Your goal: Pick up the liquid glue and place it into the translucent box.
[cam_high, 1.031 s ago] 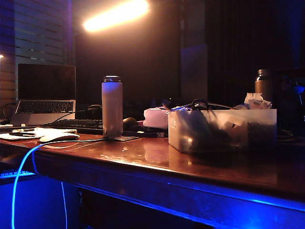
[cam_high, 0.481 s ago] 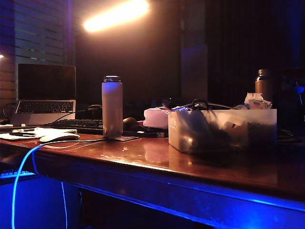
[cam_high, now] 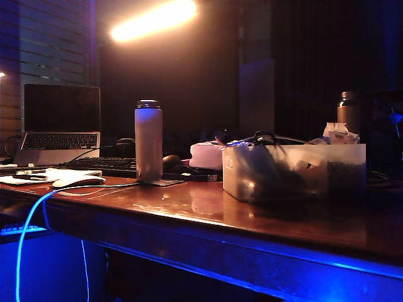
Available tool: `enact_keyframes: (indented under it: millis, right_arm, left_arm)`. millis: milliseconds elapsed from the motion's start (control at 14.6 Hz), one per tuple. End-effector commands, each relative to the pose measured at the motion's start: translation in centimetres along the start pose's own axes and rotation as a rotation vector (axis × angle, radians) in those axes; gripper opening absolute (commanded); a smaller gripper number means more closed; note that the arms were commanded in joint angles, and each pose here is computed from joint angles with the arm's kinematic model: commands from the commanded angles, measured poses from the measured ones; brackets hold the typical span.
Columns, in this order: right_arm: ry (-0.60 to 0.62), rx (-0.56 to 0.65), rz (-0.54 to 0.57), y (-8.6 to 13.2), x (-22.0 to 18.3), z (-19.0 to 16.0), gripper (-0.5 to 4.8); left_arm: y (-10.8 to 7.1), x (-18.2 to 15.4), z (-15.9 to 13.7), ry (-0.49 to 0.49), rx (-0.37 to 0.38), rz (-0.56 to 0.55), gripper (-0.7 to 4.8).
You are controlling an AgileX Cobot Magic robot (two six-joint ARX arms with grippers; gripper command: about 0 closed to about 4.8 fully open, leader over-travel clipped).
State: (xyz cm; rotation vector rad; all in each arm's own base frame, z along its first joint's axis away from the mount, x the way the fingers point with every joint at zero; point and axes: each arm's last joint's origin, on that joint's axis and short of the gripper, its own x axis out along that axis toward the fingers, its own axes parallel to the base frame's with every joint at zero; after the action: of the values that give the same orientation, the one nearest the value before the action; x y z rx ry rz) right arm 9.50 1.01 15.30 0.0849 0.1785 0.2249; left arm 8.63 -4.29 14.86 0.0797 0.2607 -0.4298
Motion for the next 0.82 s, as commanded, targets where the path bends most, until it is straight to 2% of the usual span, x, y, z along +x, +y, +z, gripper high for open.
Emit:
enact_keyframes:
  millis: [69,275,344,824]
  right_arm:
    - [-0.025,0.008,-0.046,-0.5,0.0,-0.1,-0.01]
    - [-0.035,0.012,-0.081,-0.8,-0.1,0.0,-0.01]
    - [-0.036,0.013,-0.087,-0.9,-0.1,-0.1,-0.01]
    - [-0.046,0.024,-0.161,-1.6,-0.3,0.0,-0.01]
  left_arm:
    - [1.7,-0.1,-0.2,0.000,-0.047,0.168,-0.04]
    - [3.2,-0.8,-0.1,-0.049,-0.085,0.341,-0.04]
    - [3.5,-0.8,-0.1,-0.060,-0.089,0.366,-0.04]
    - [3.5,-0.8,-0.1,-0.063,-0.091,0.374,-0.04]
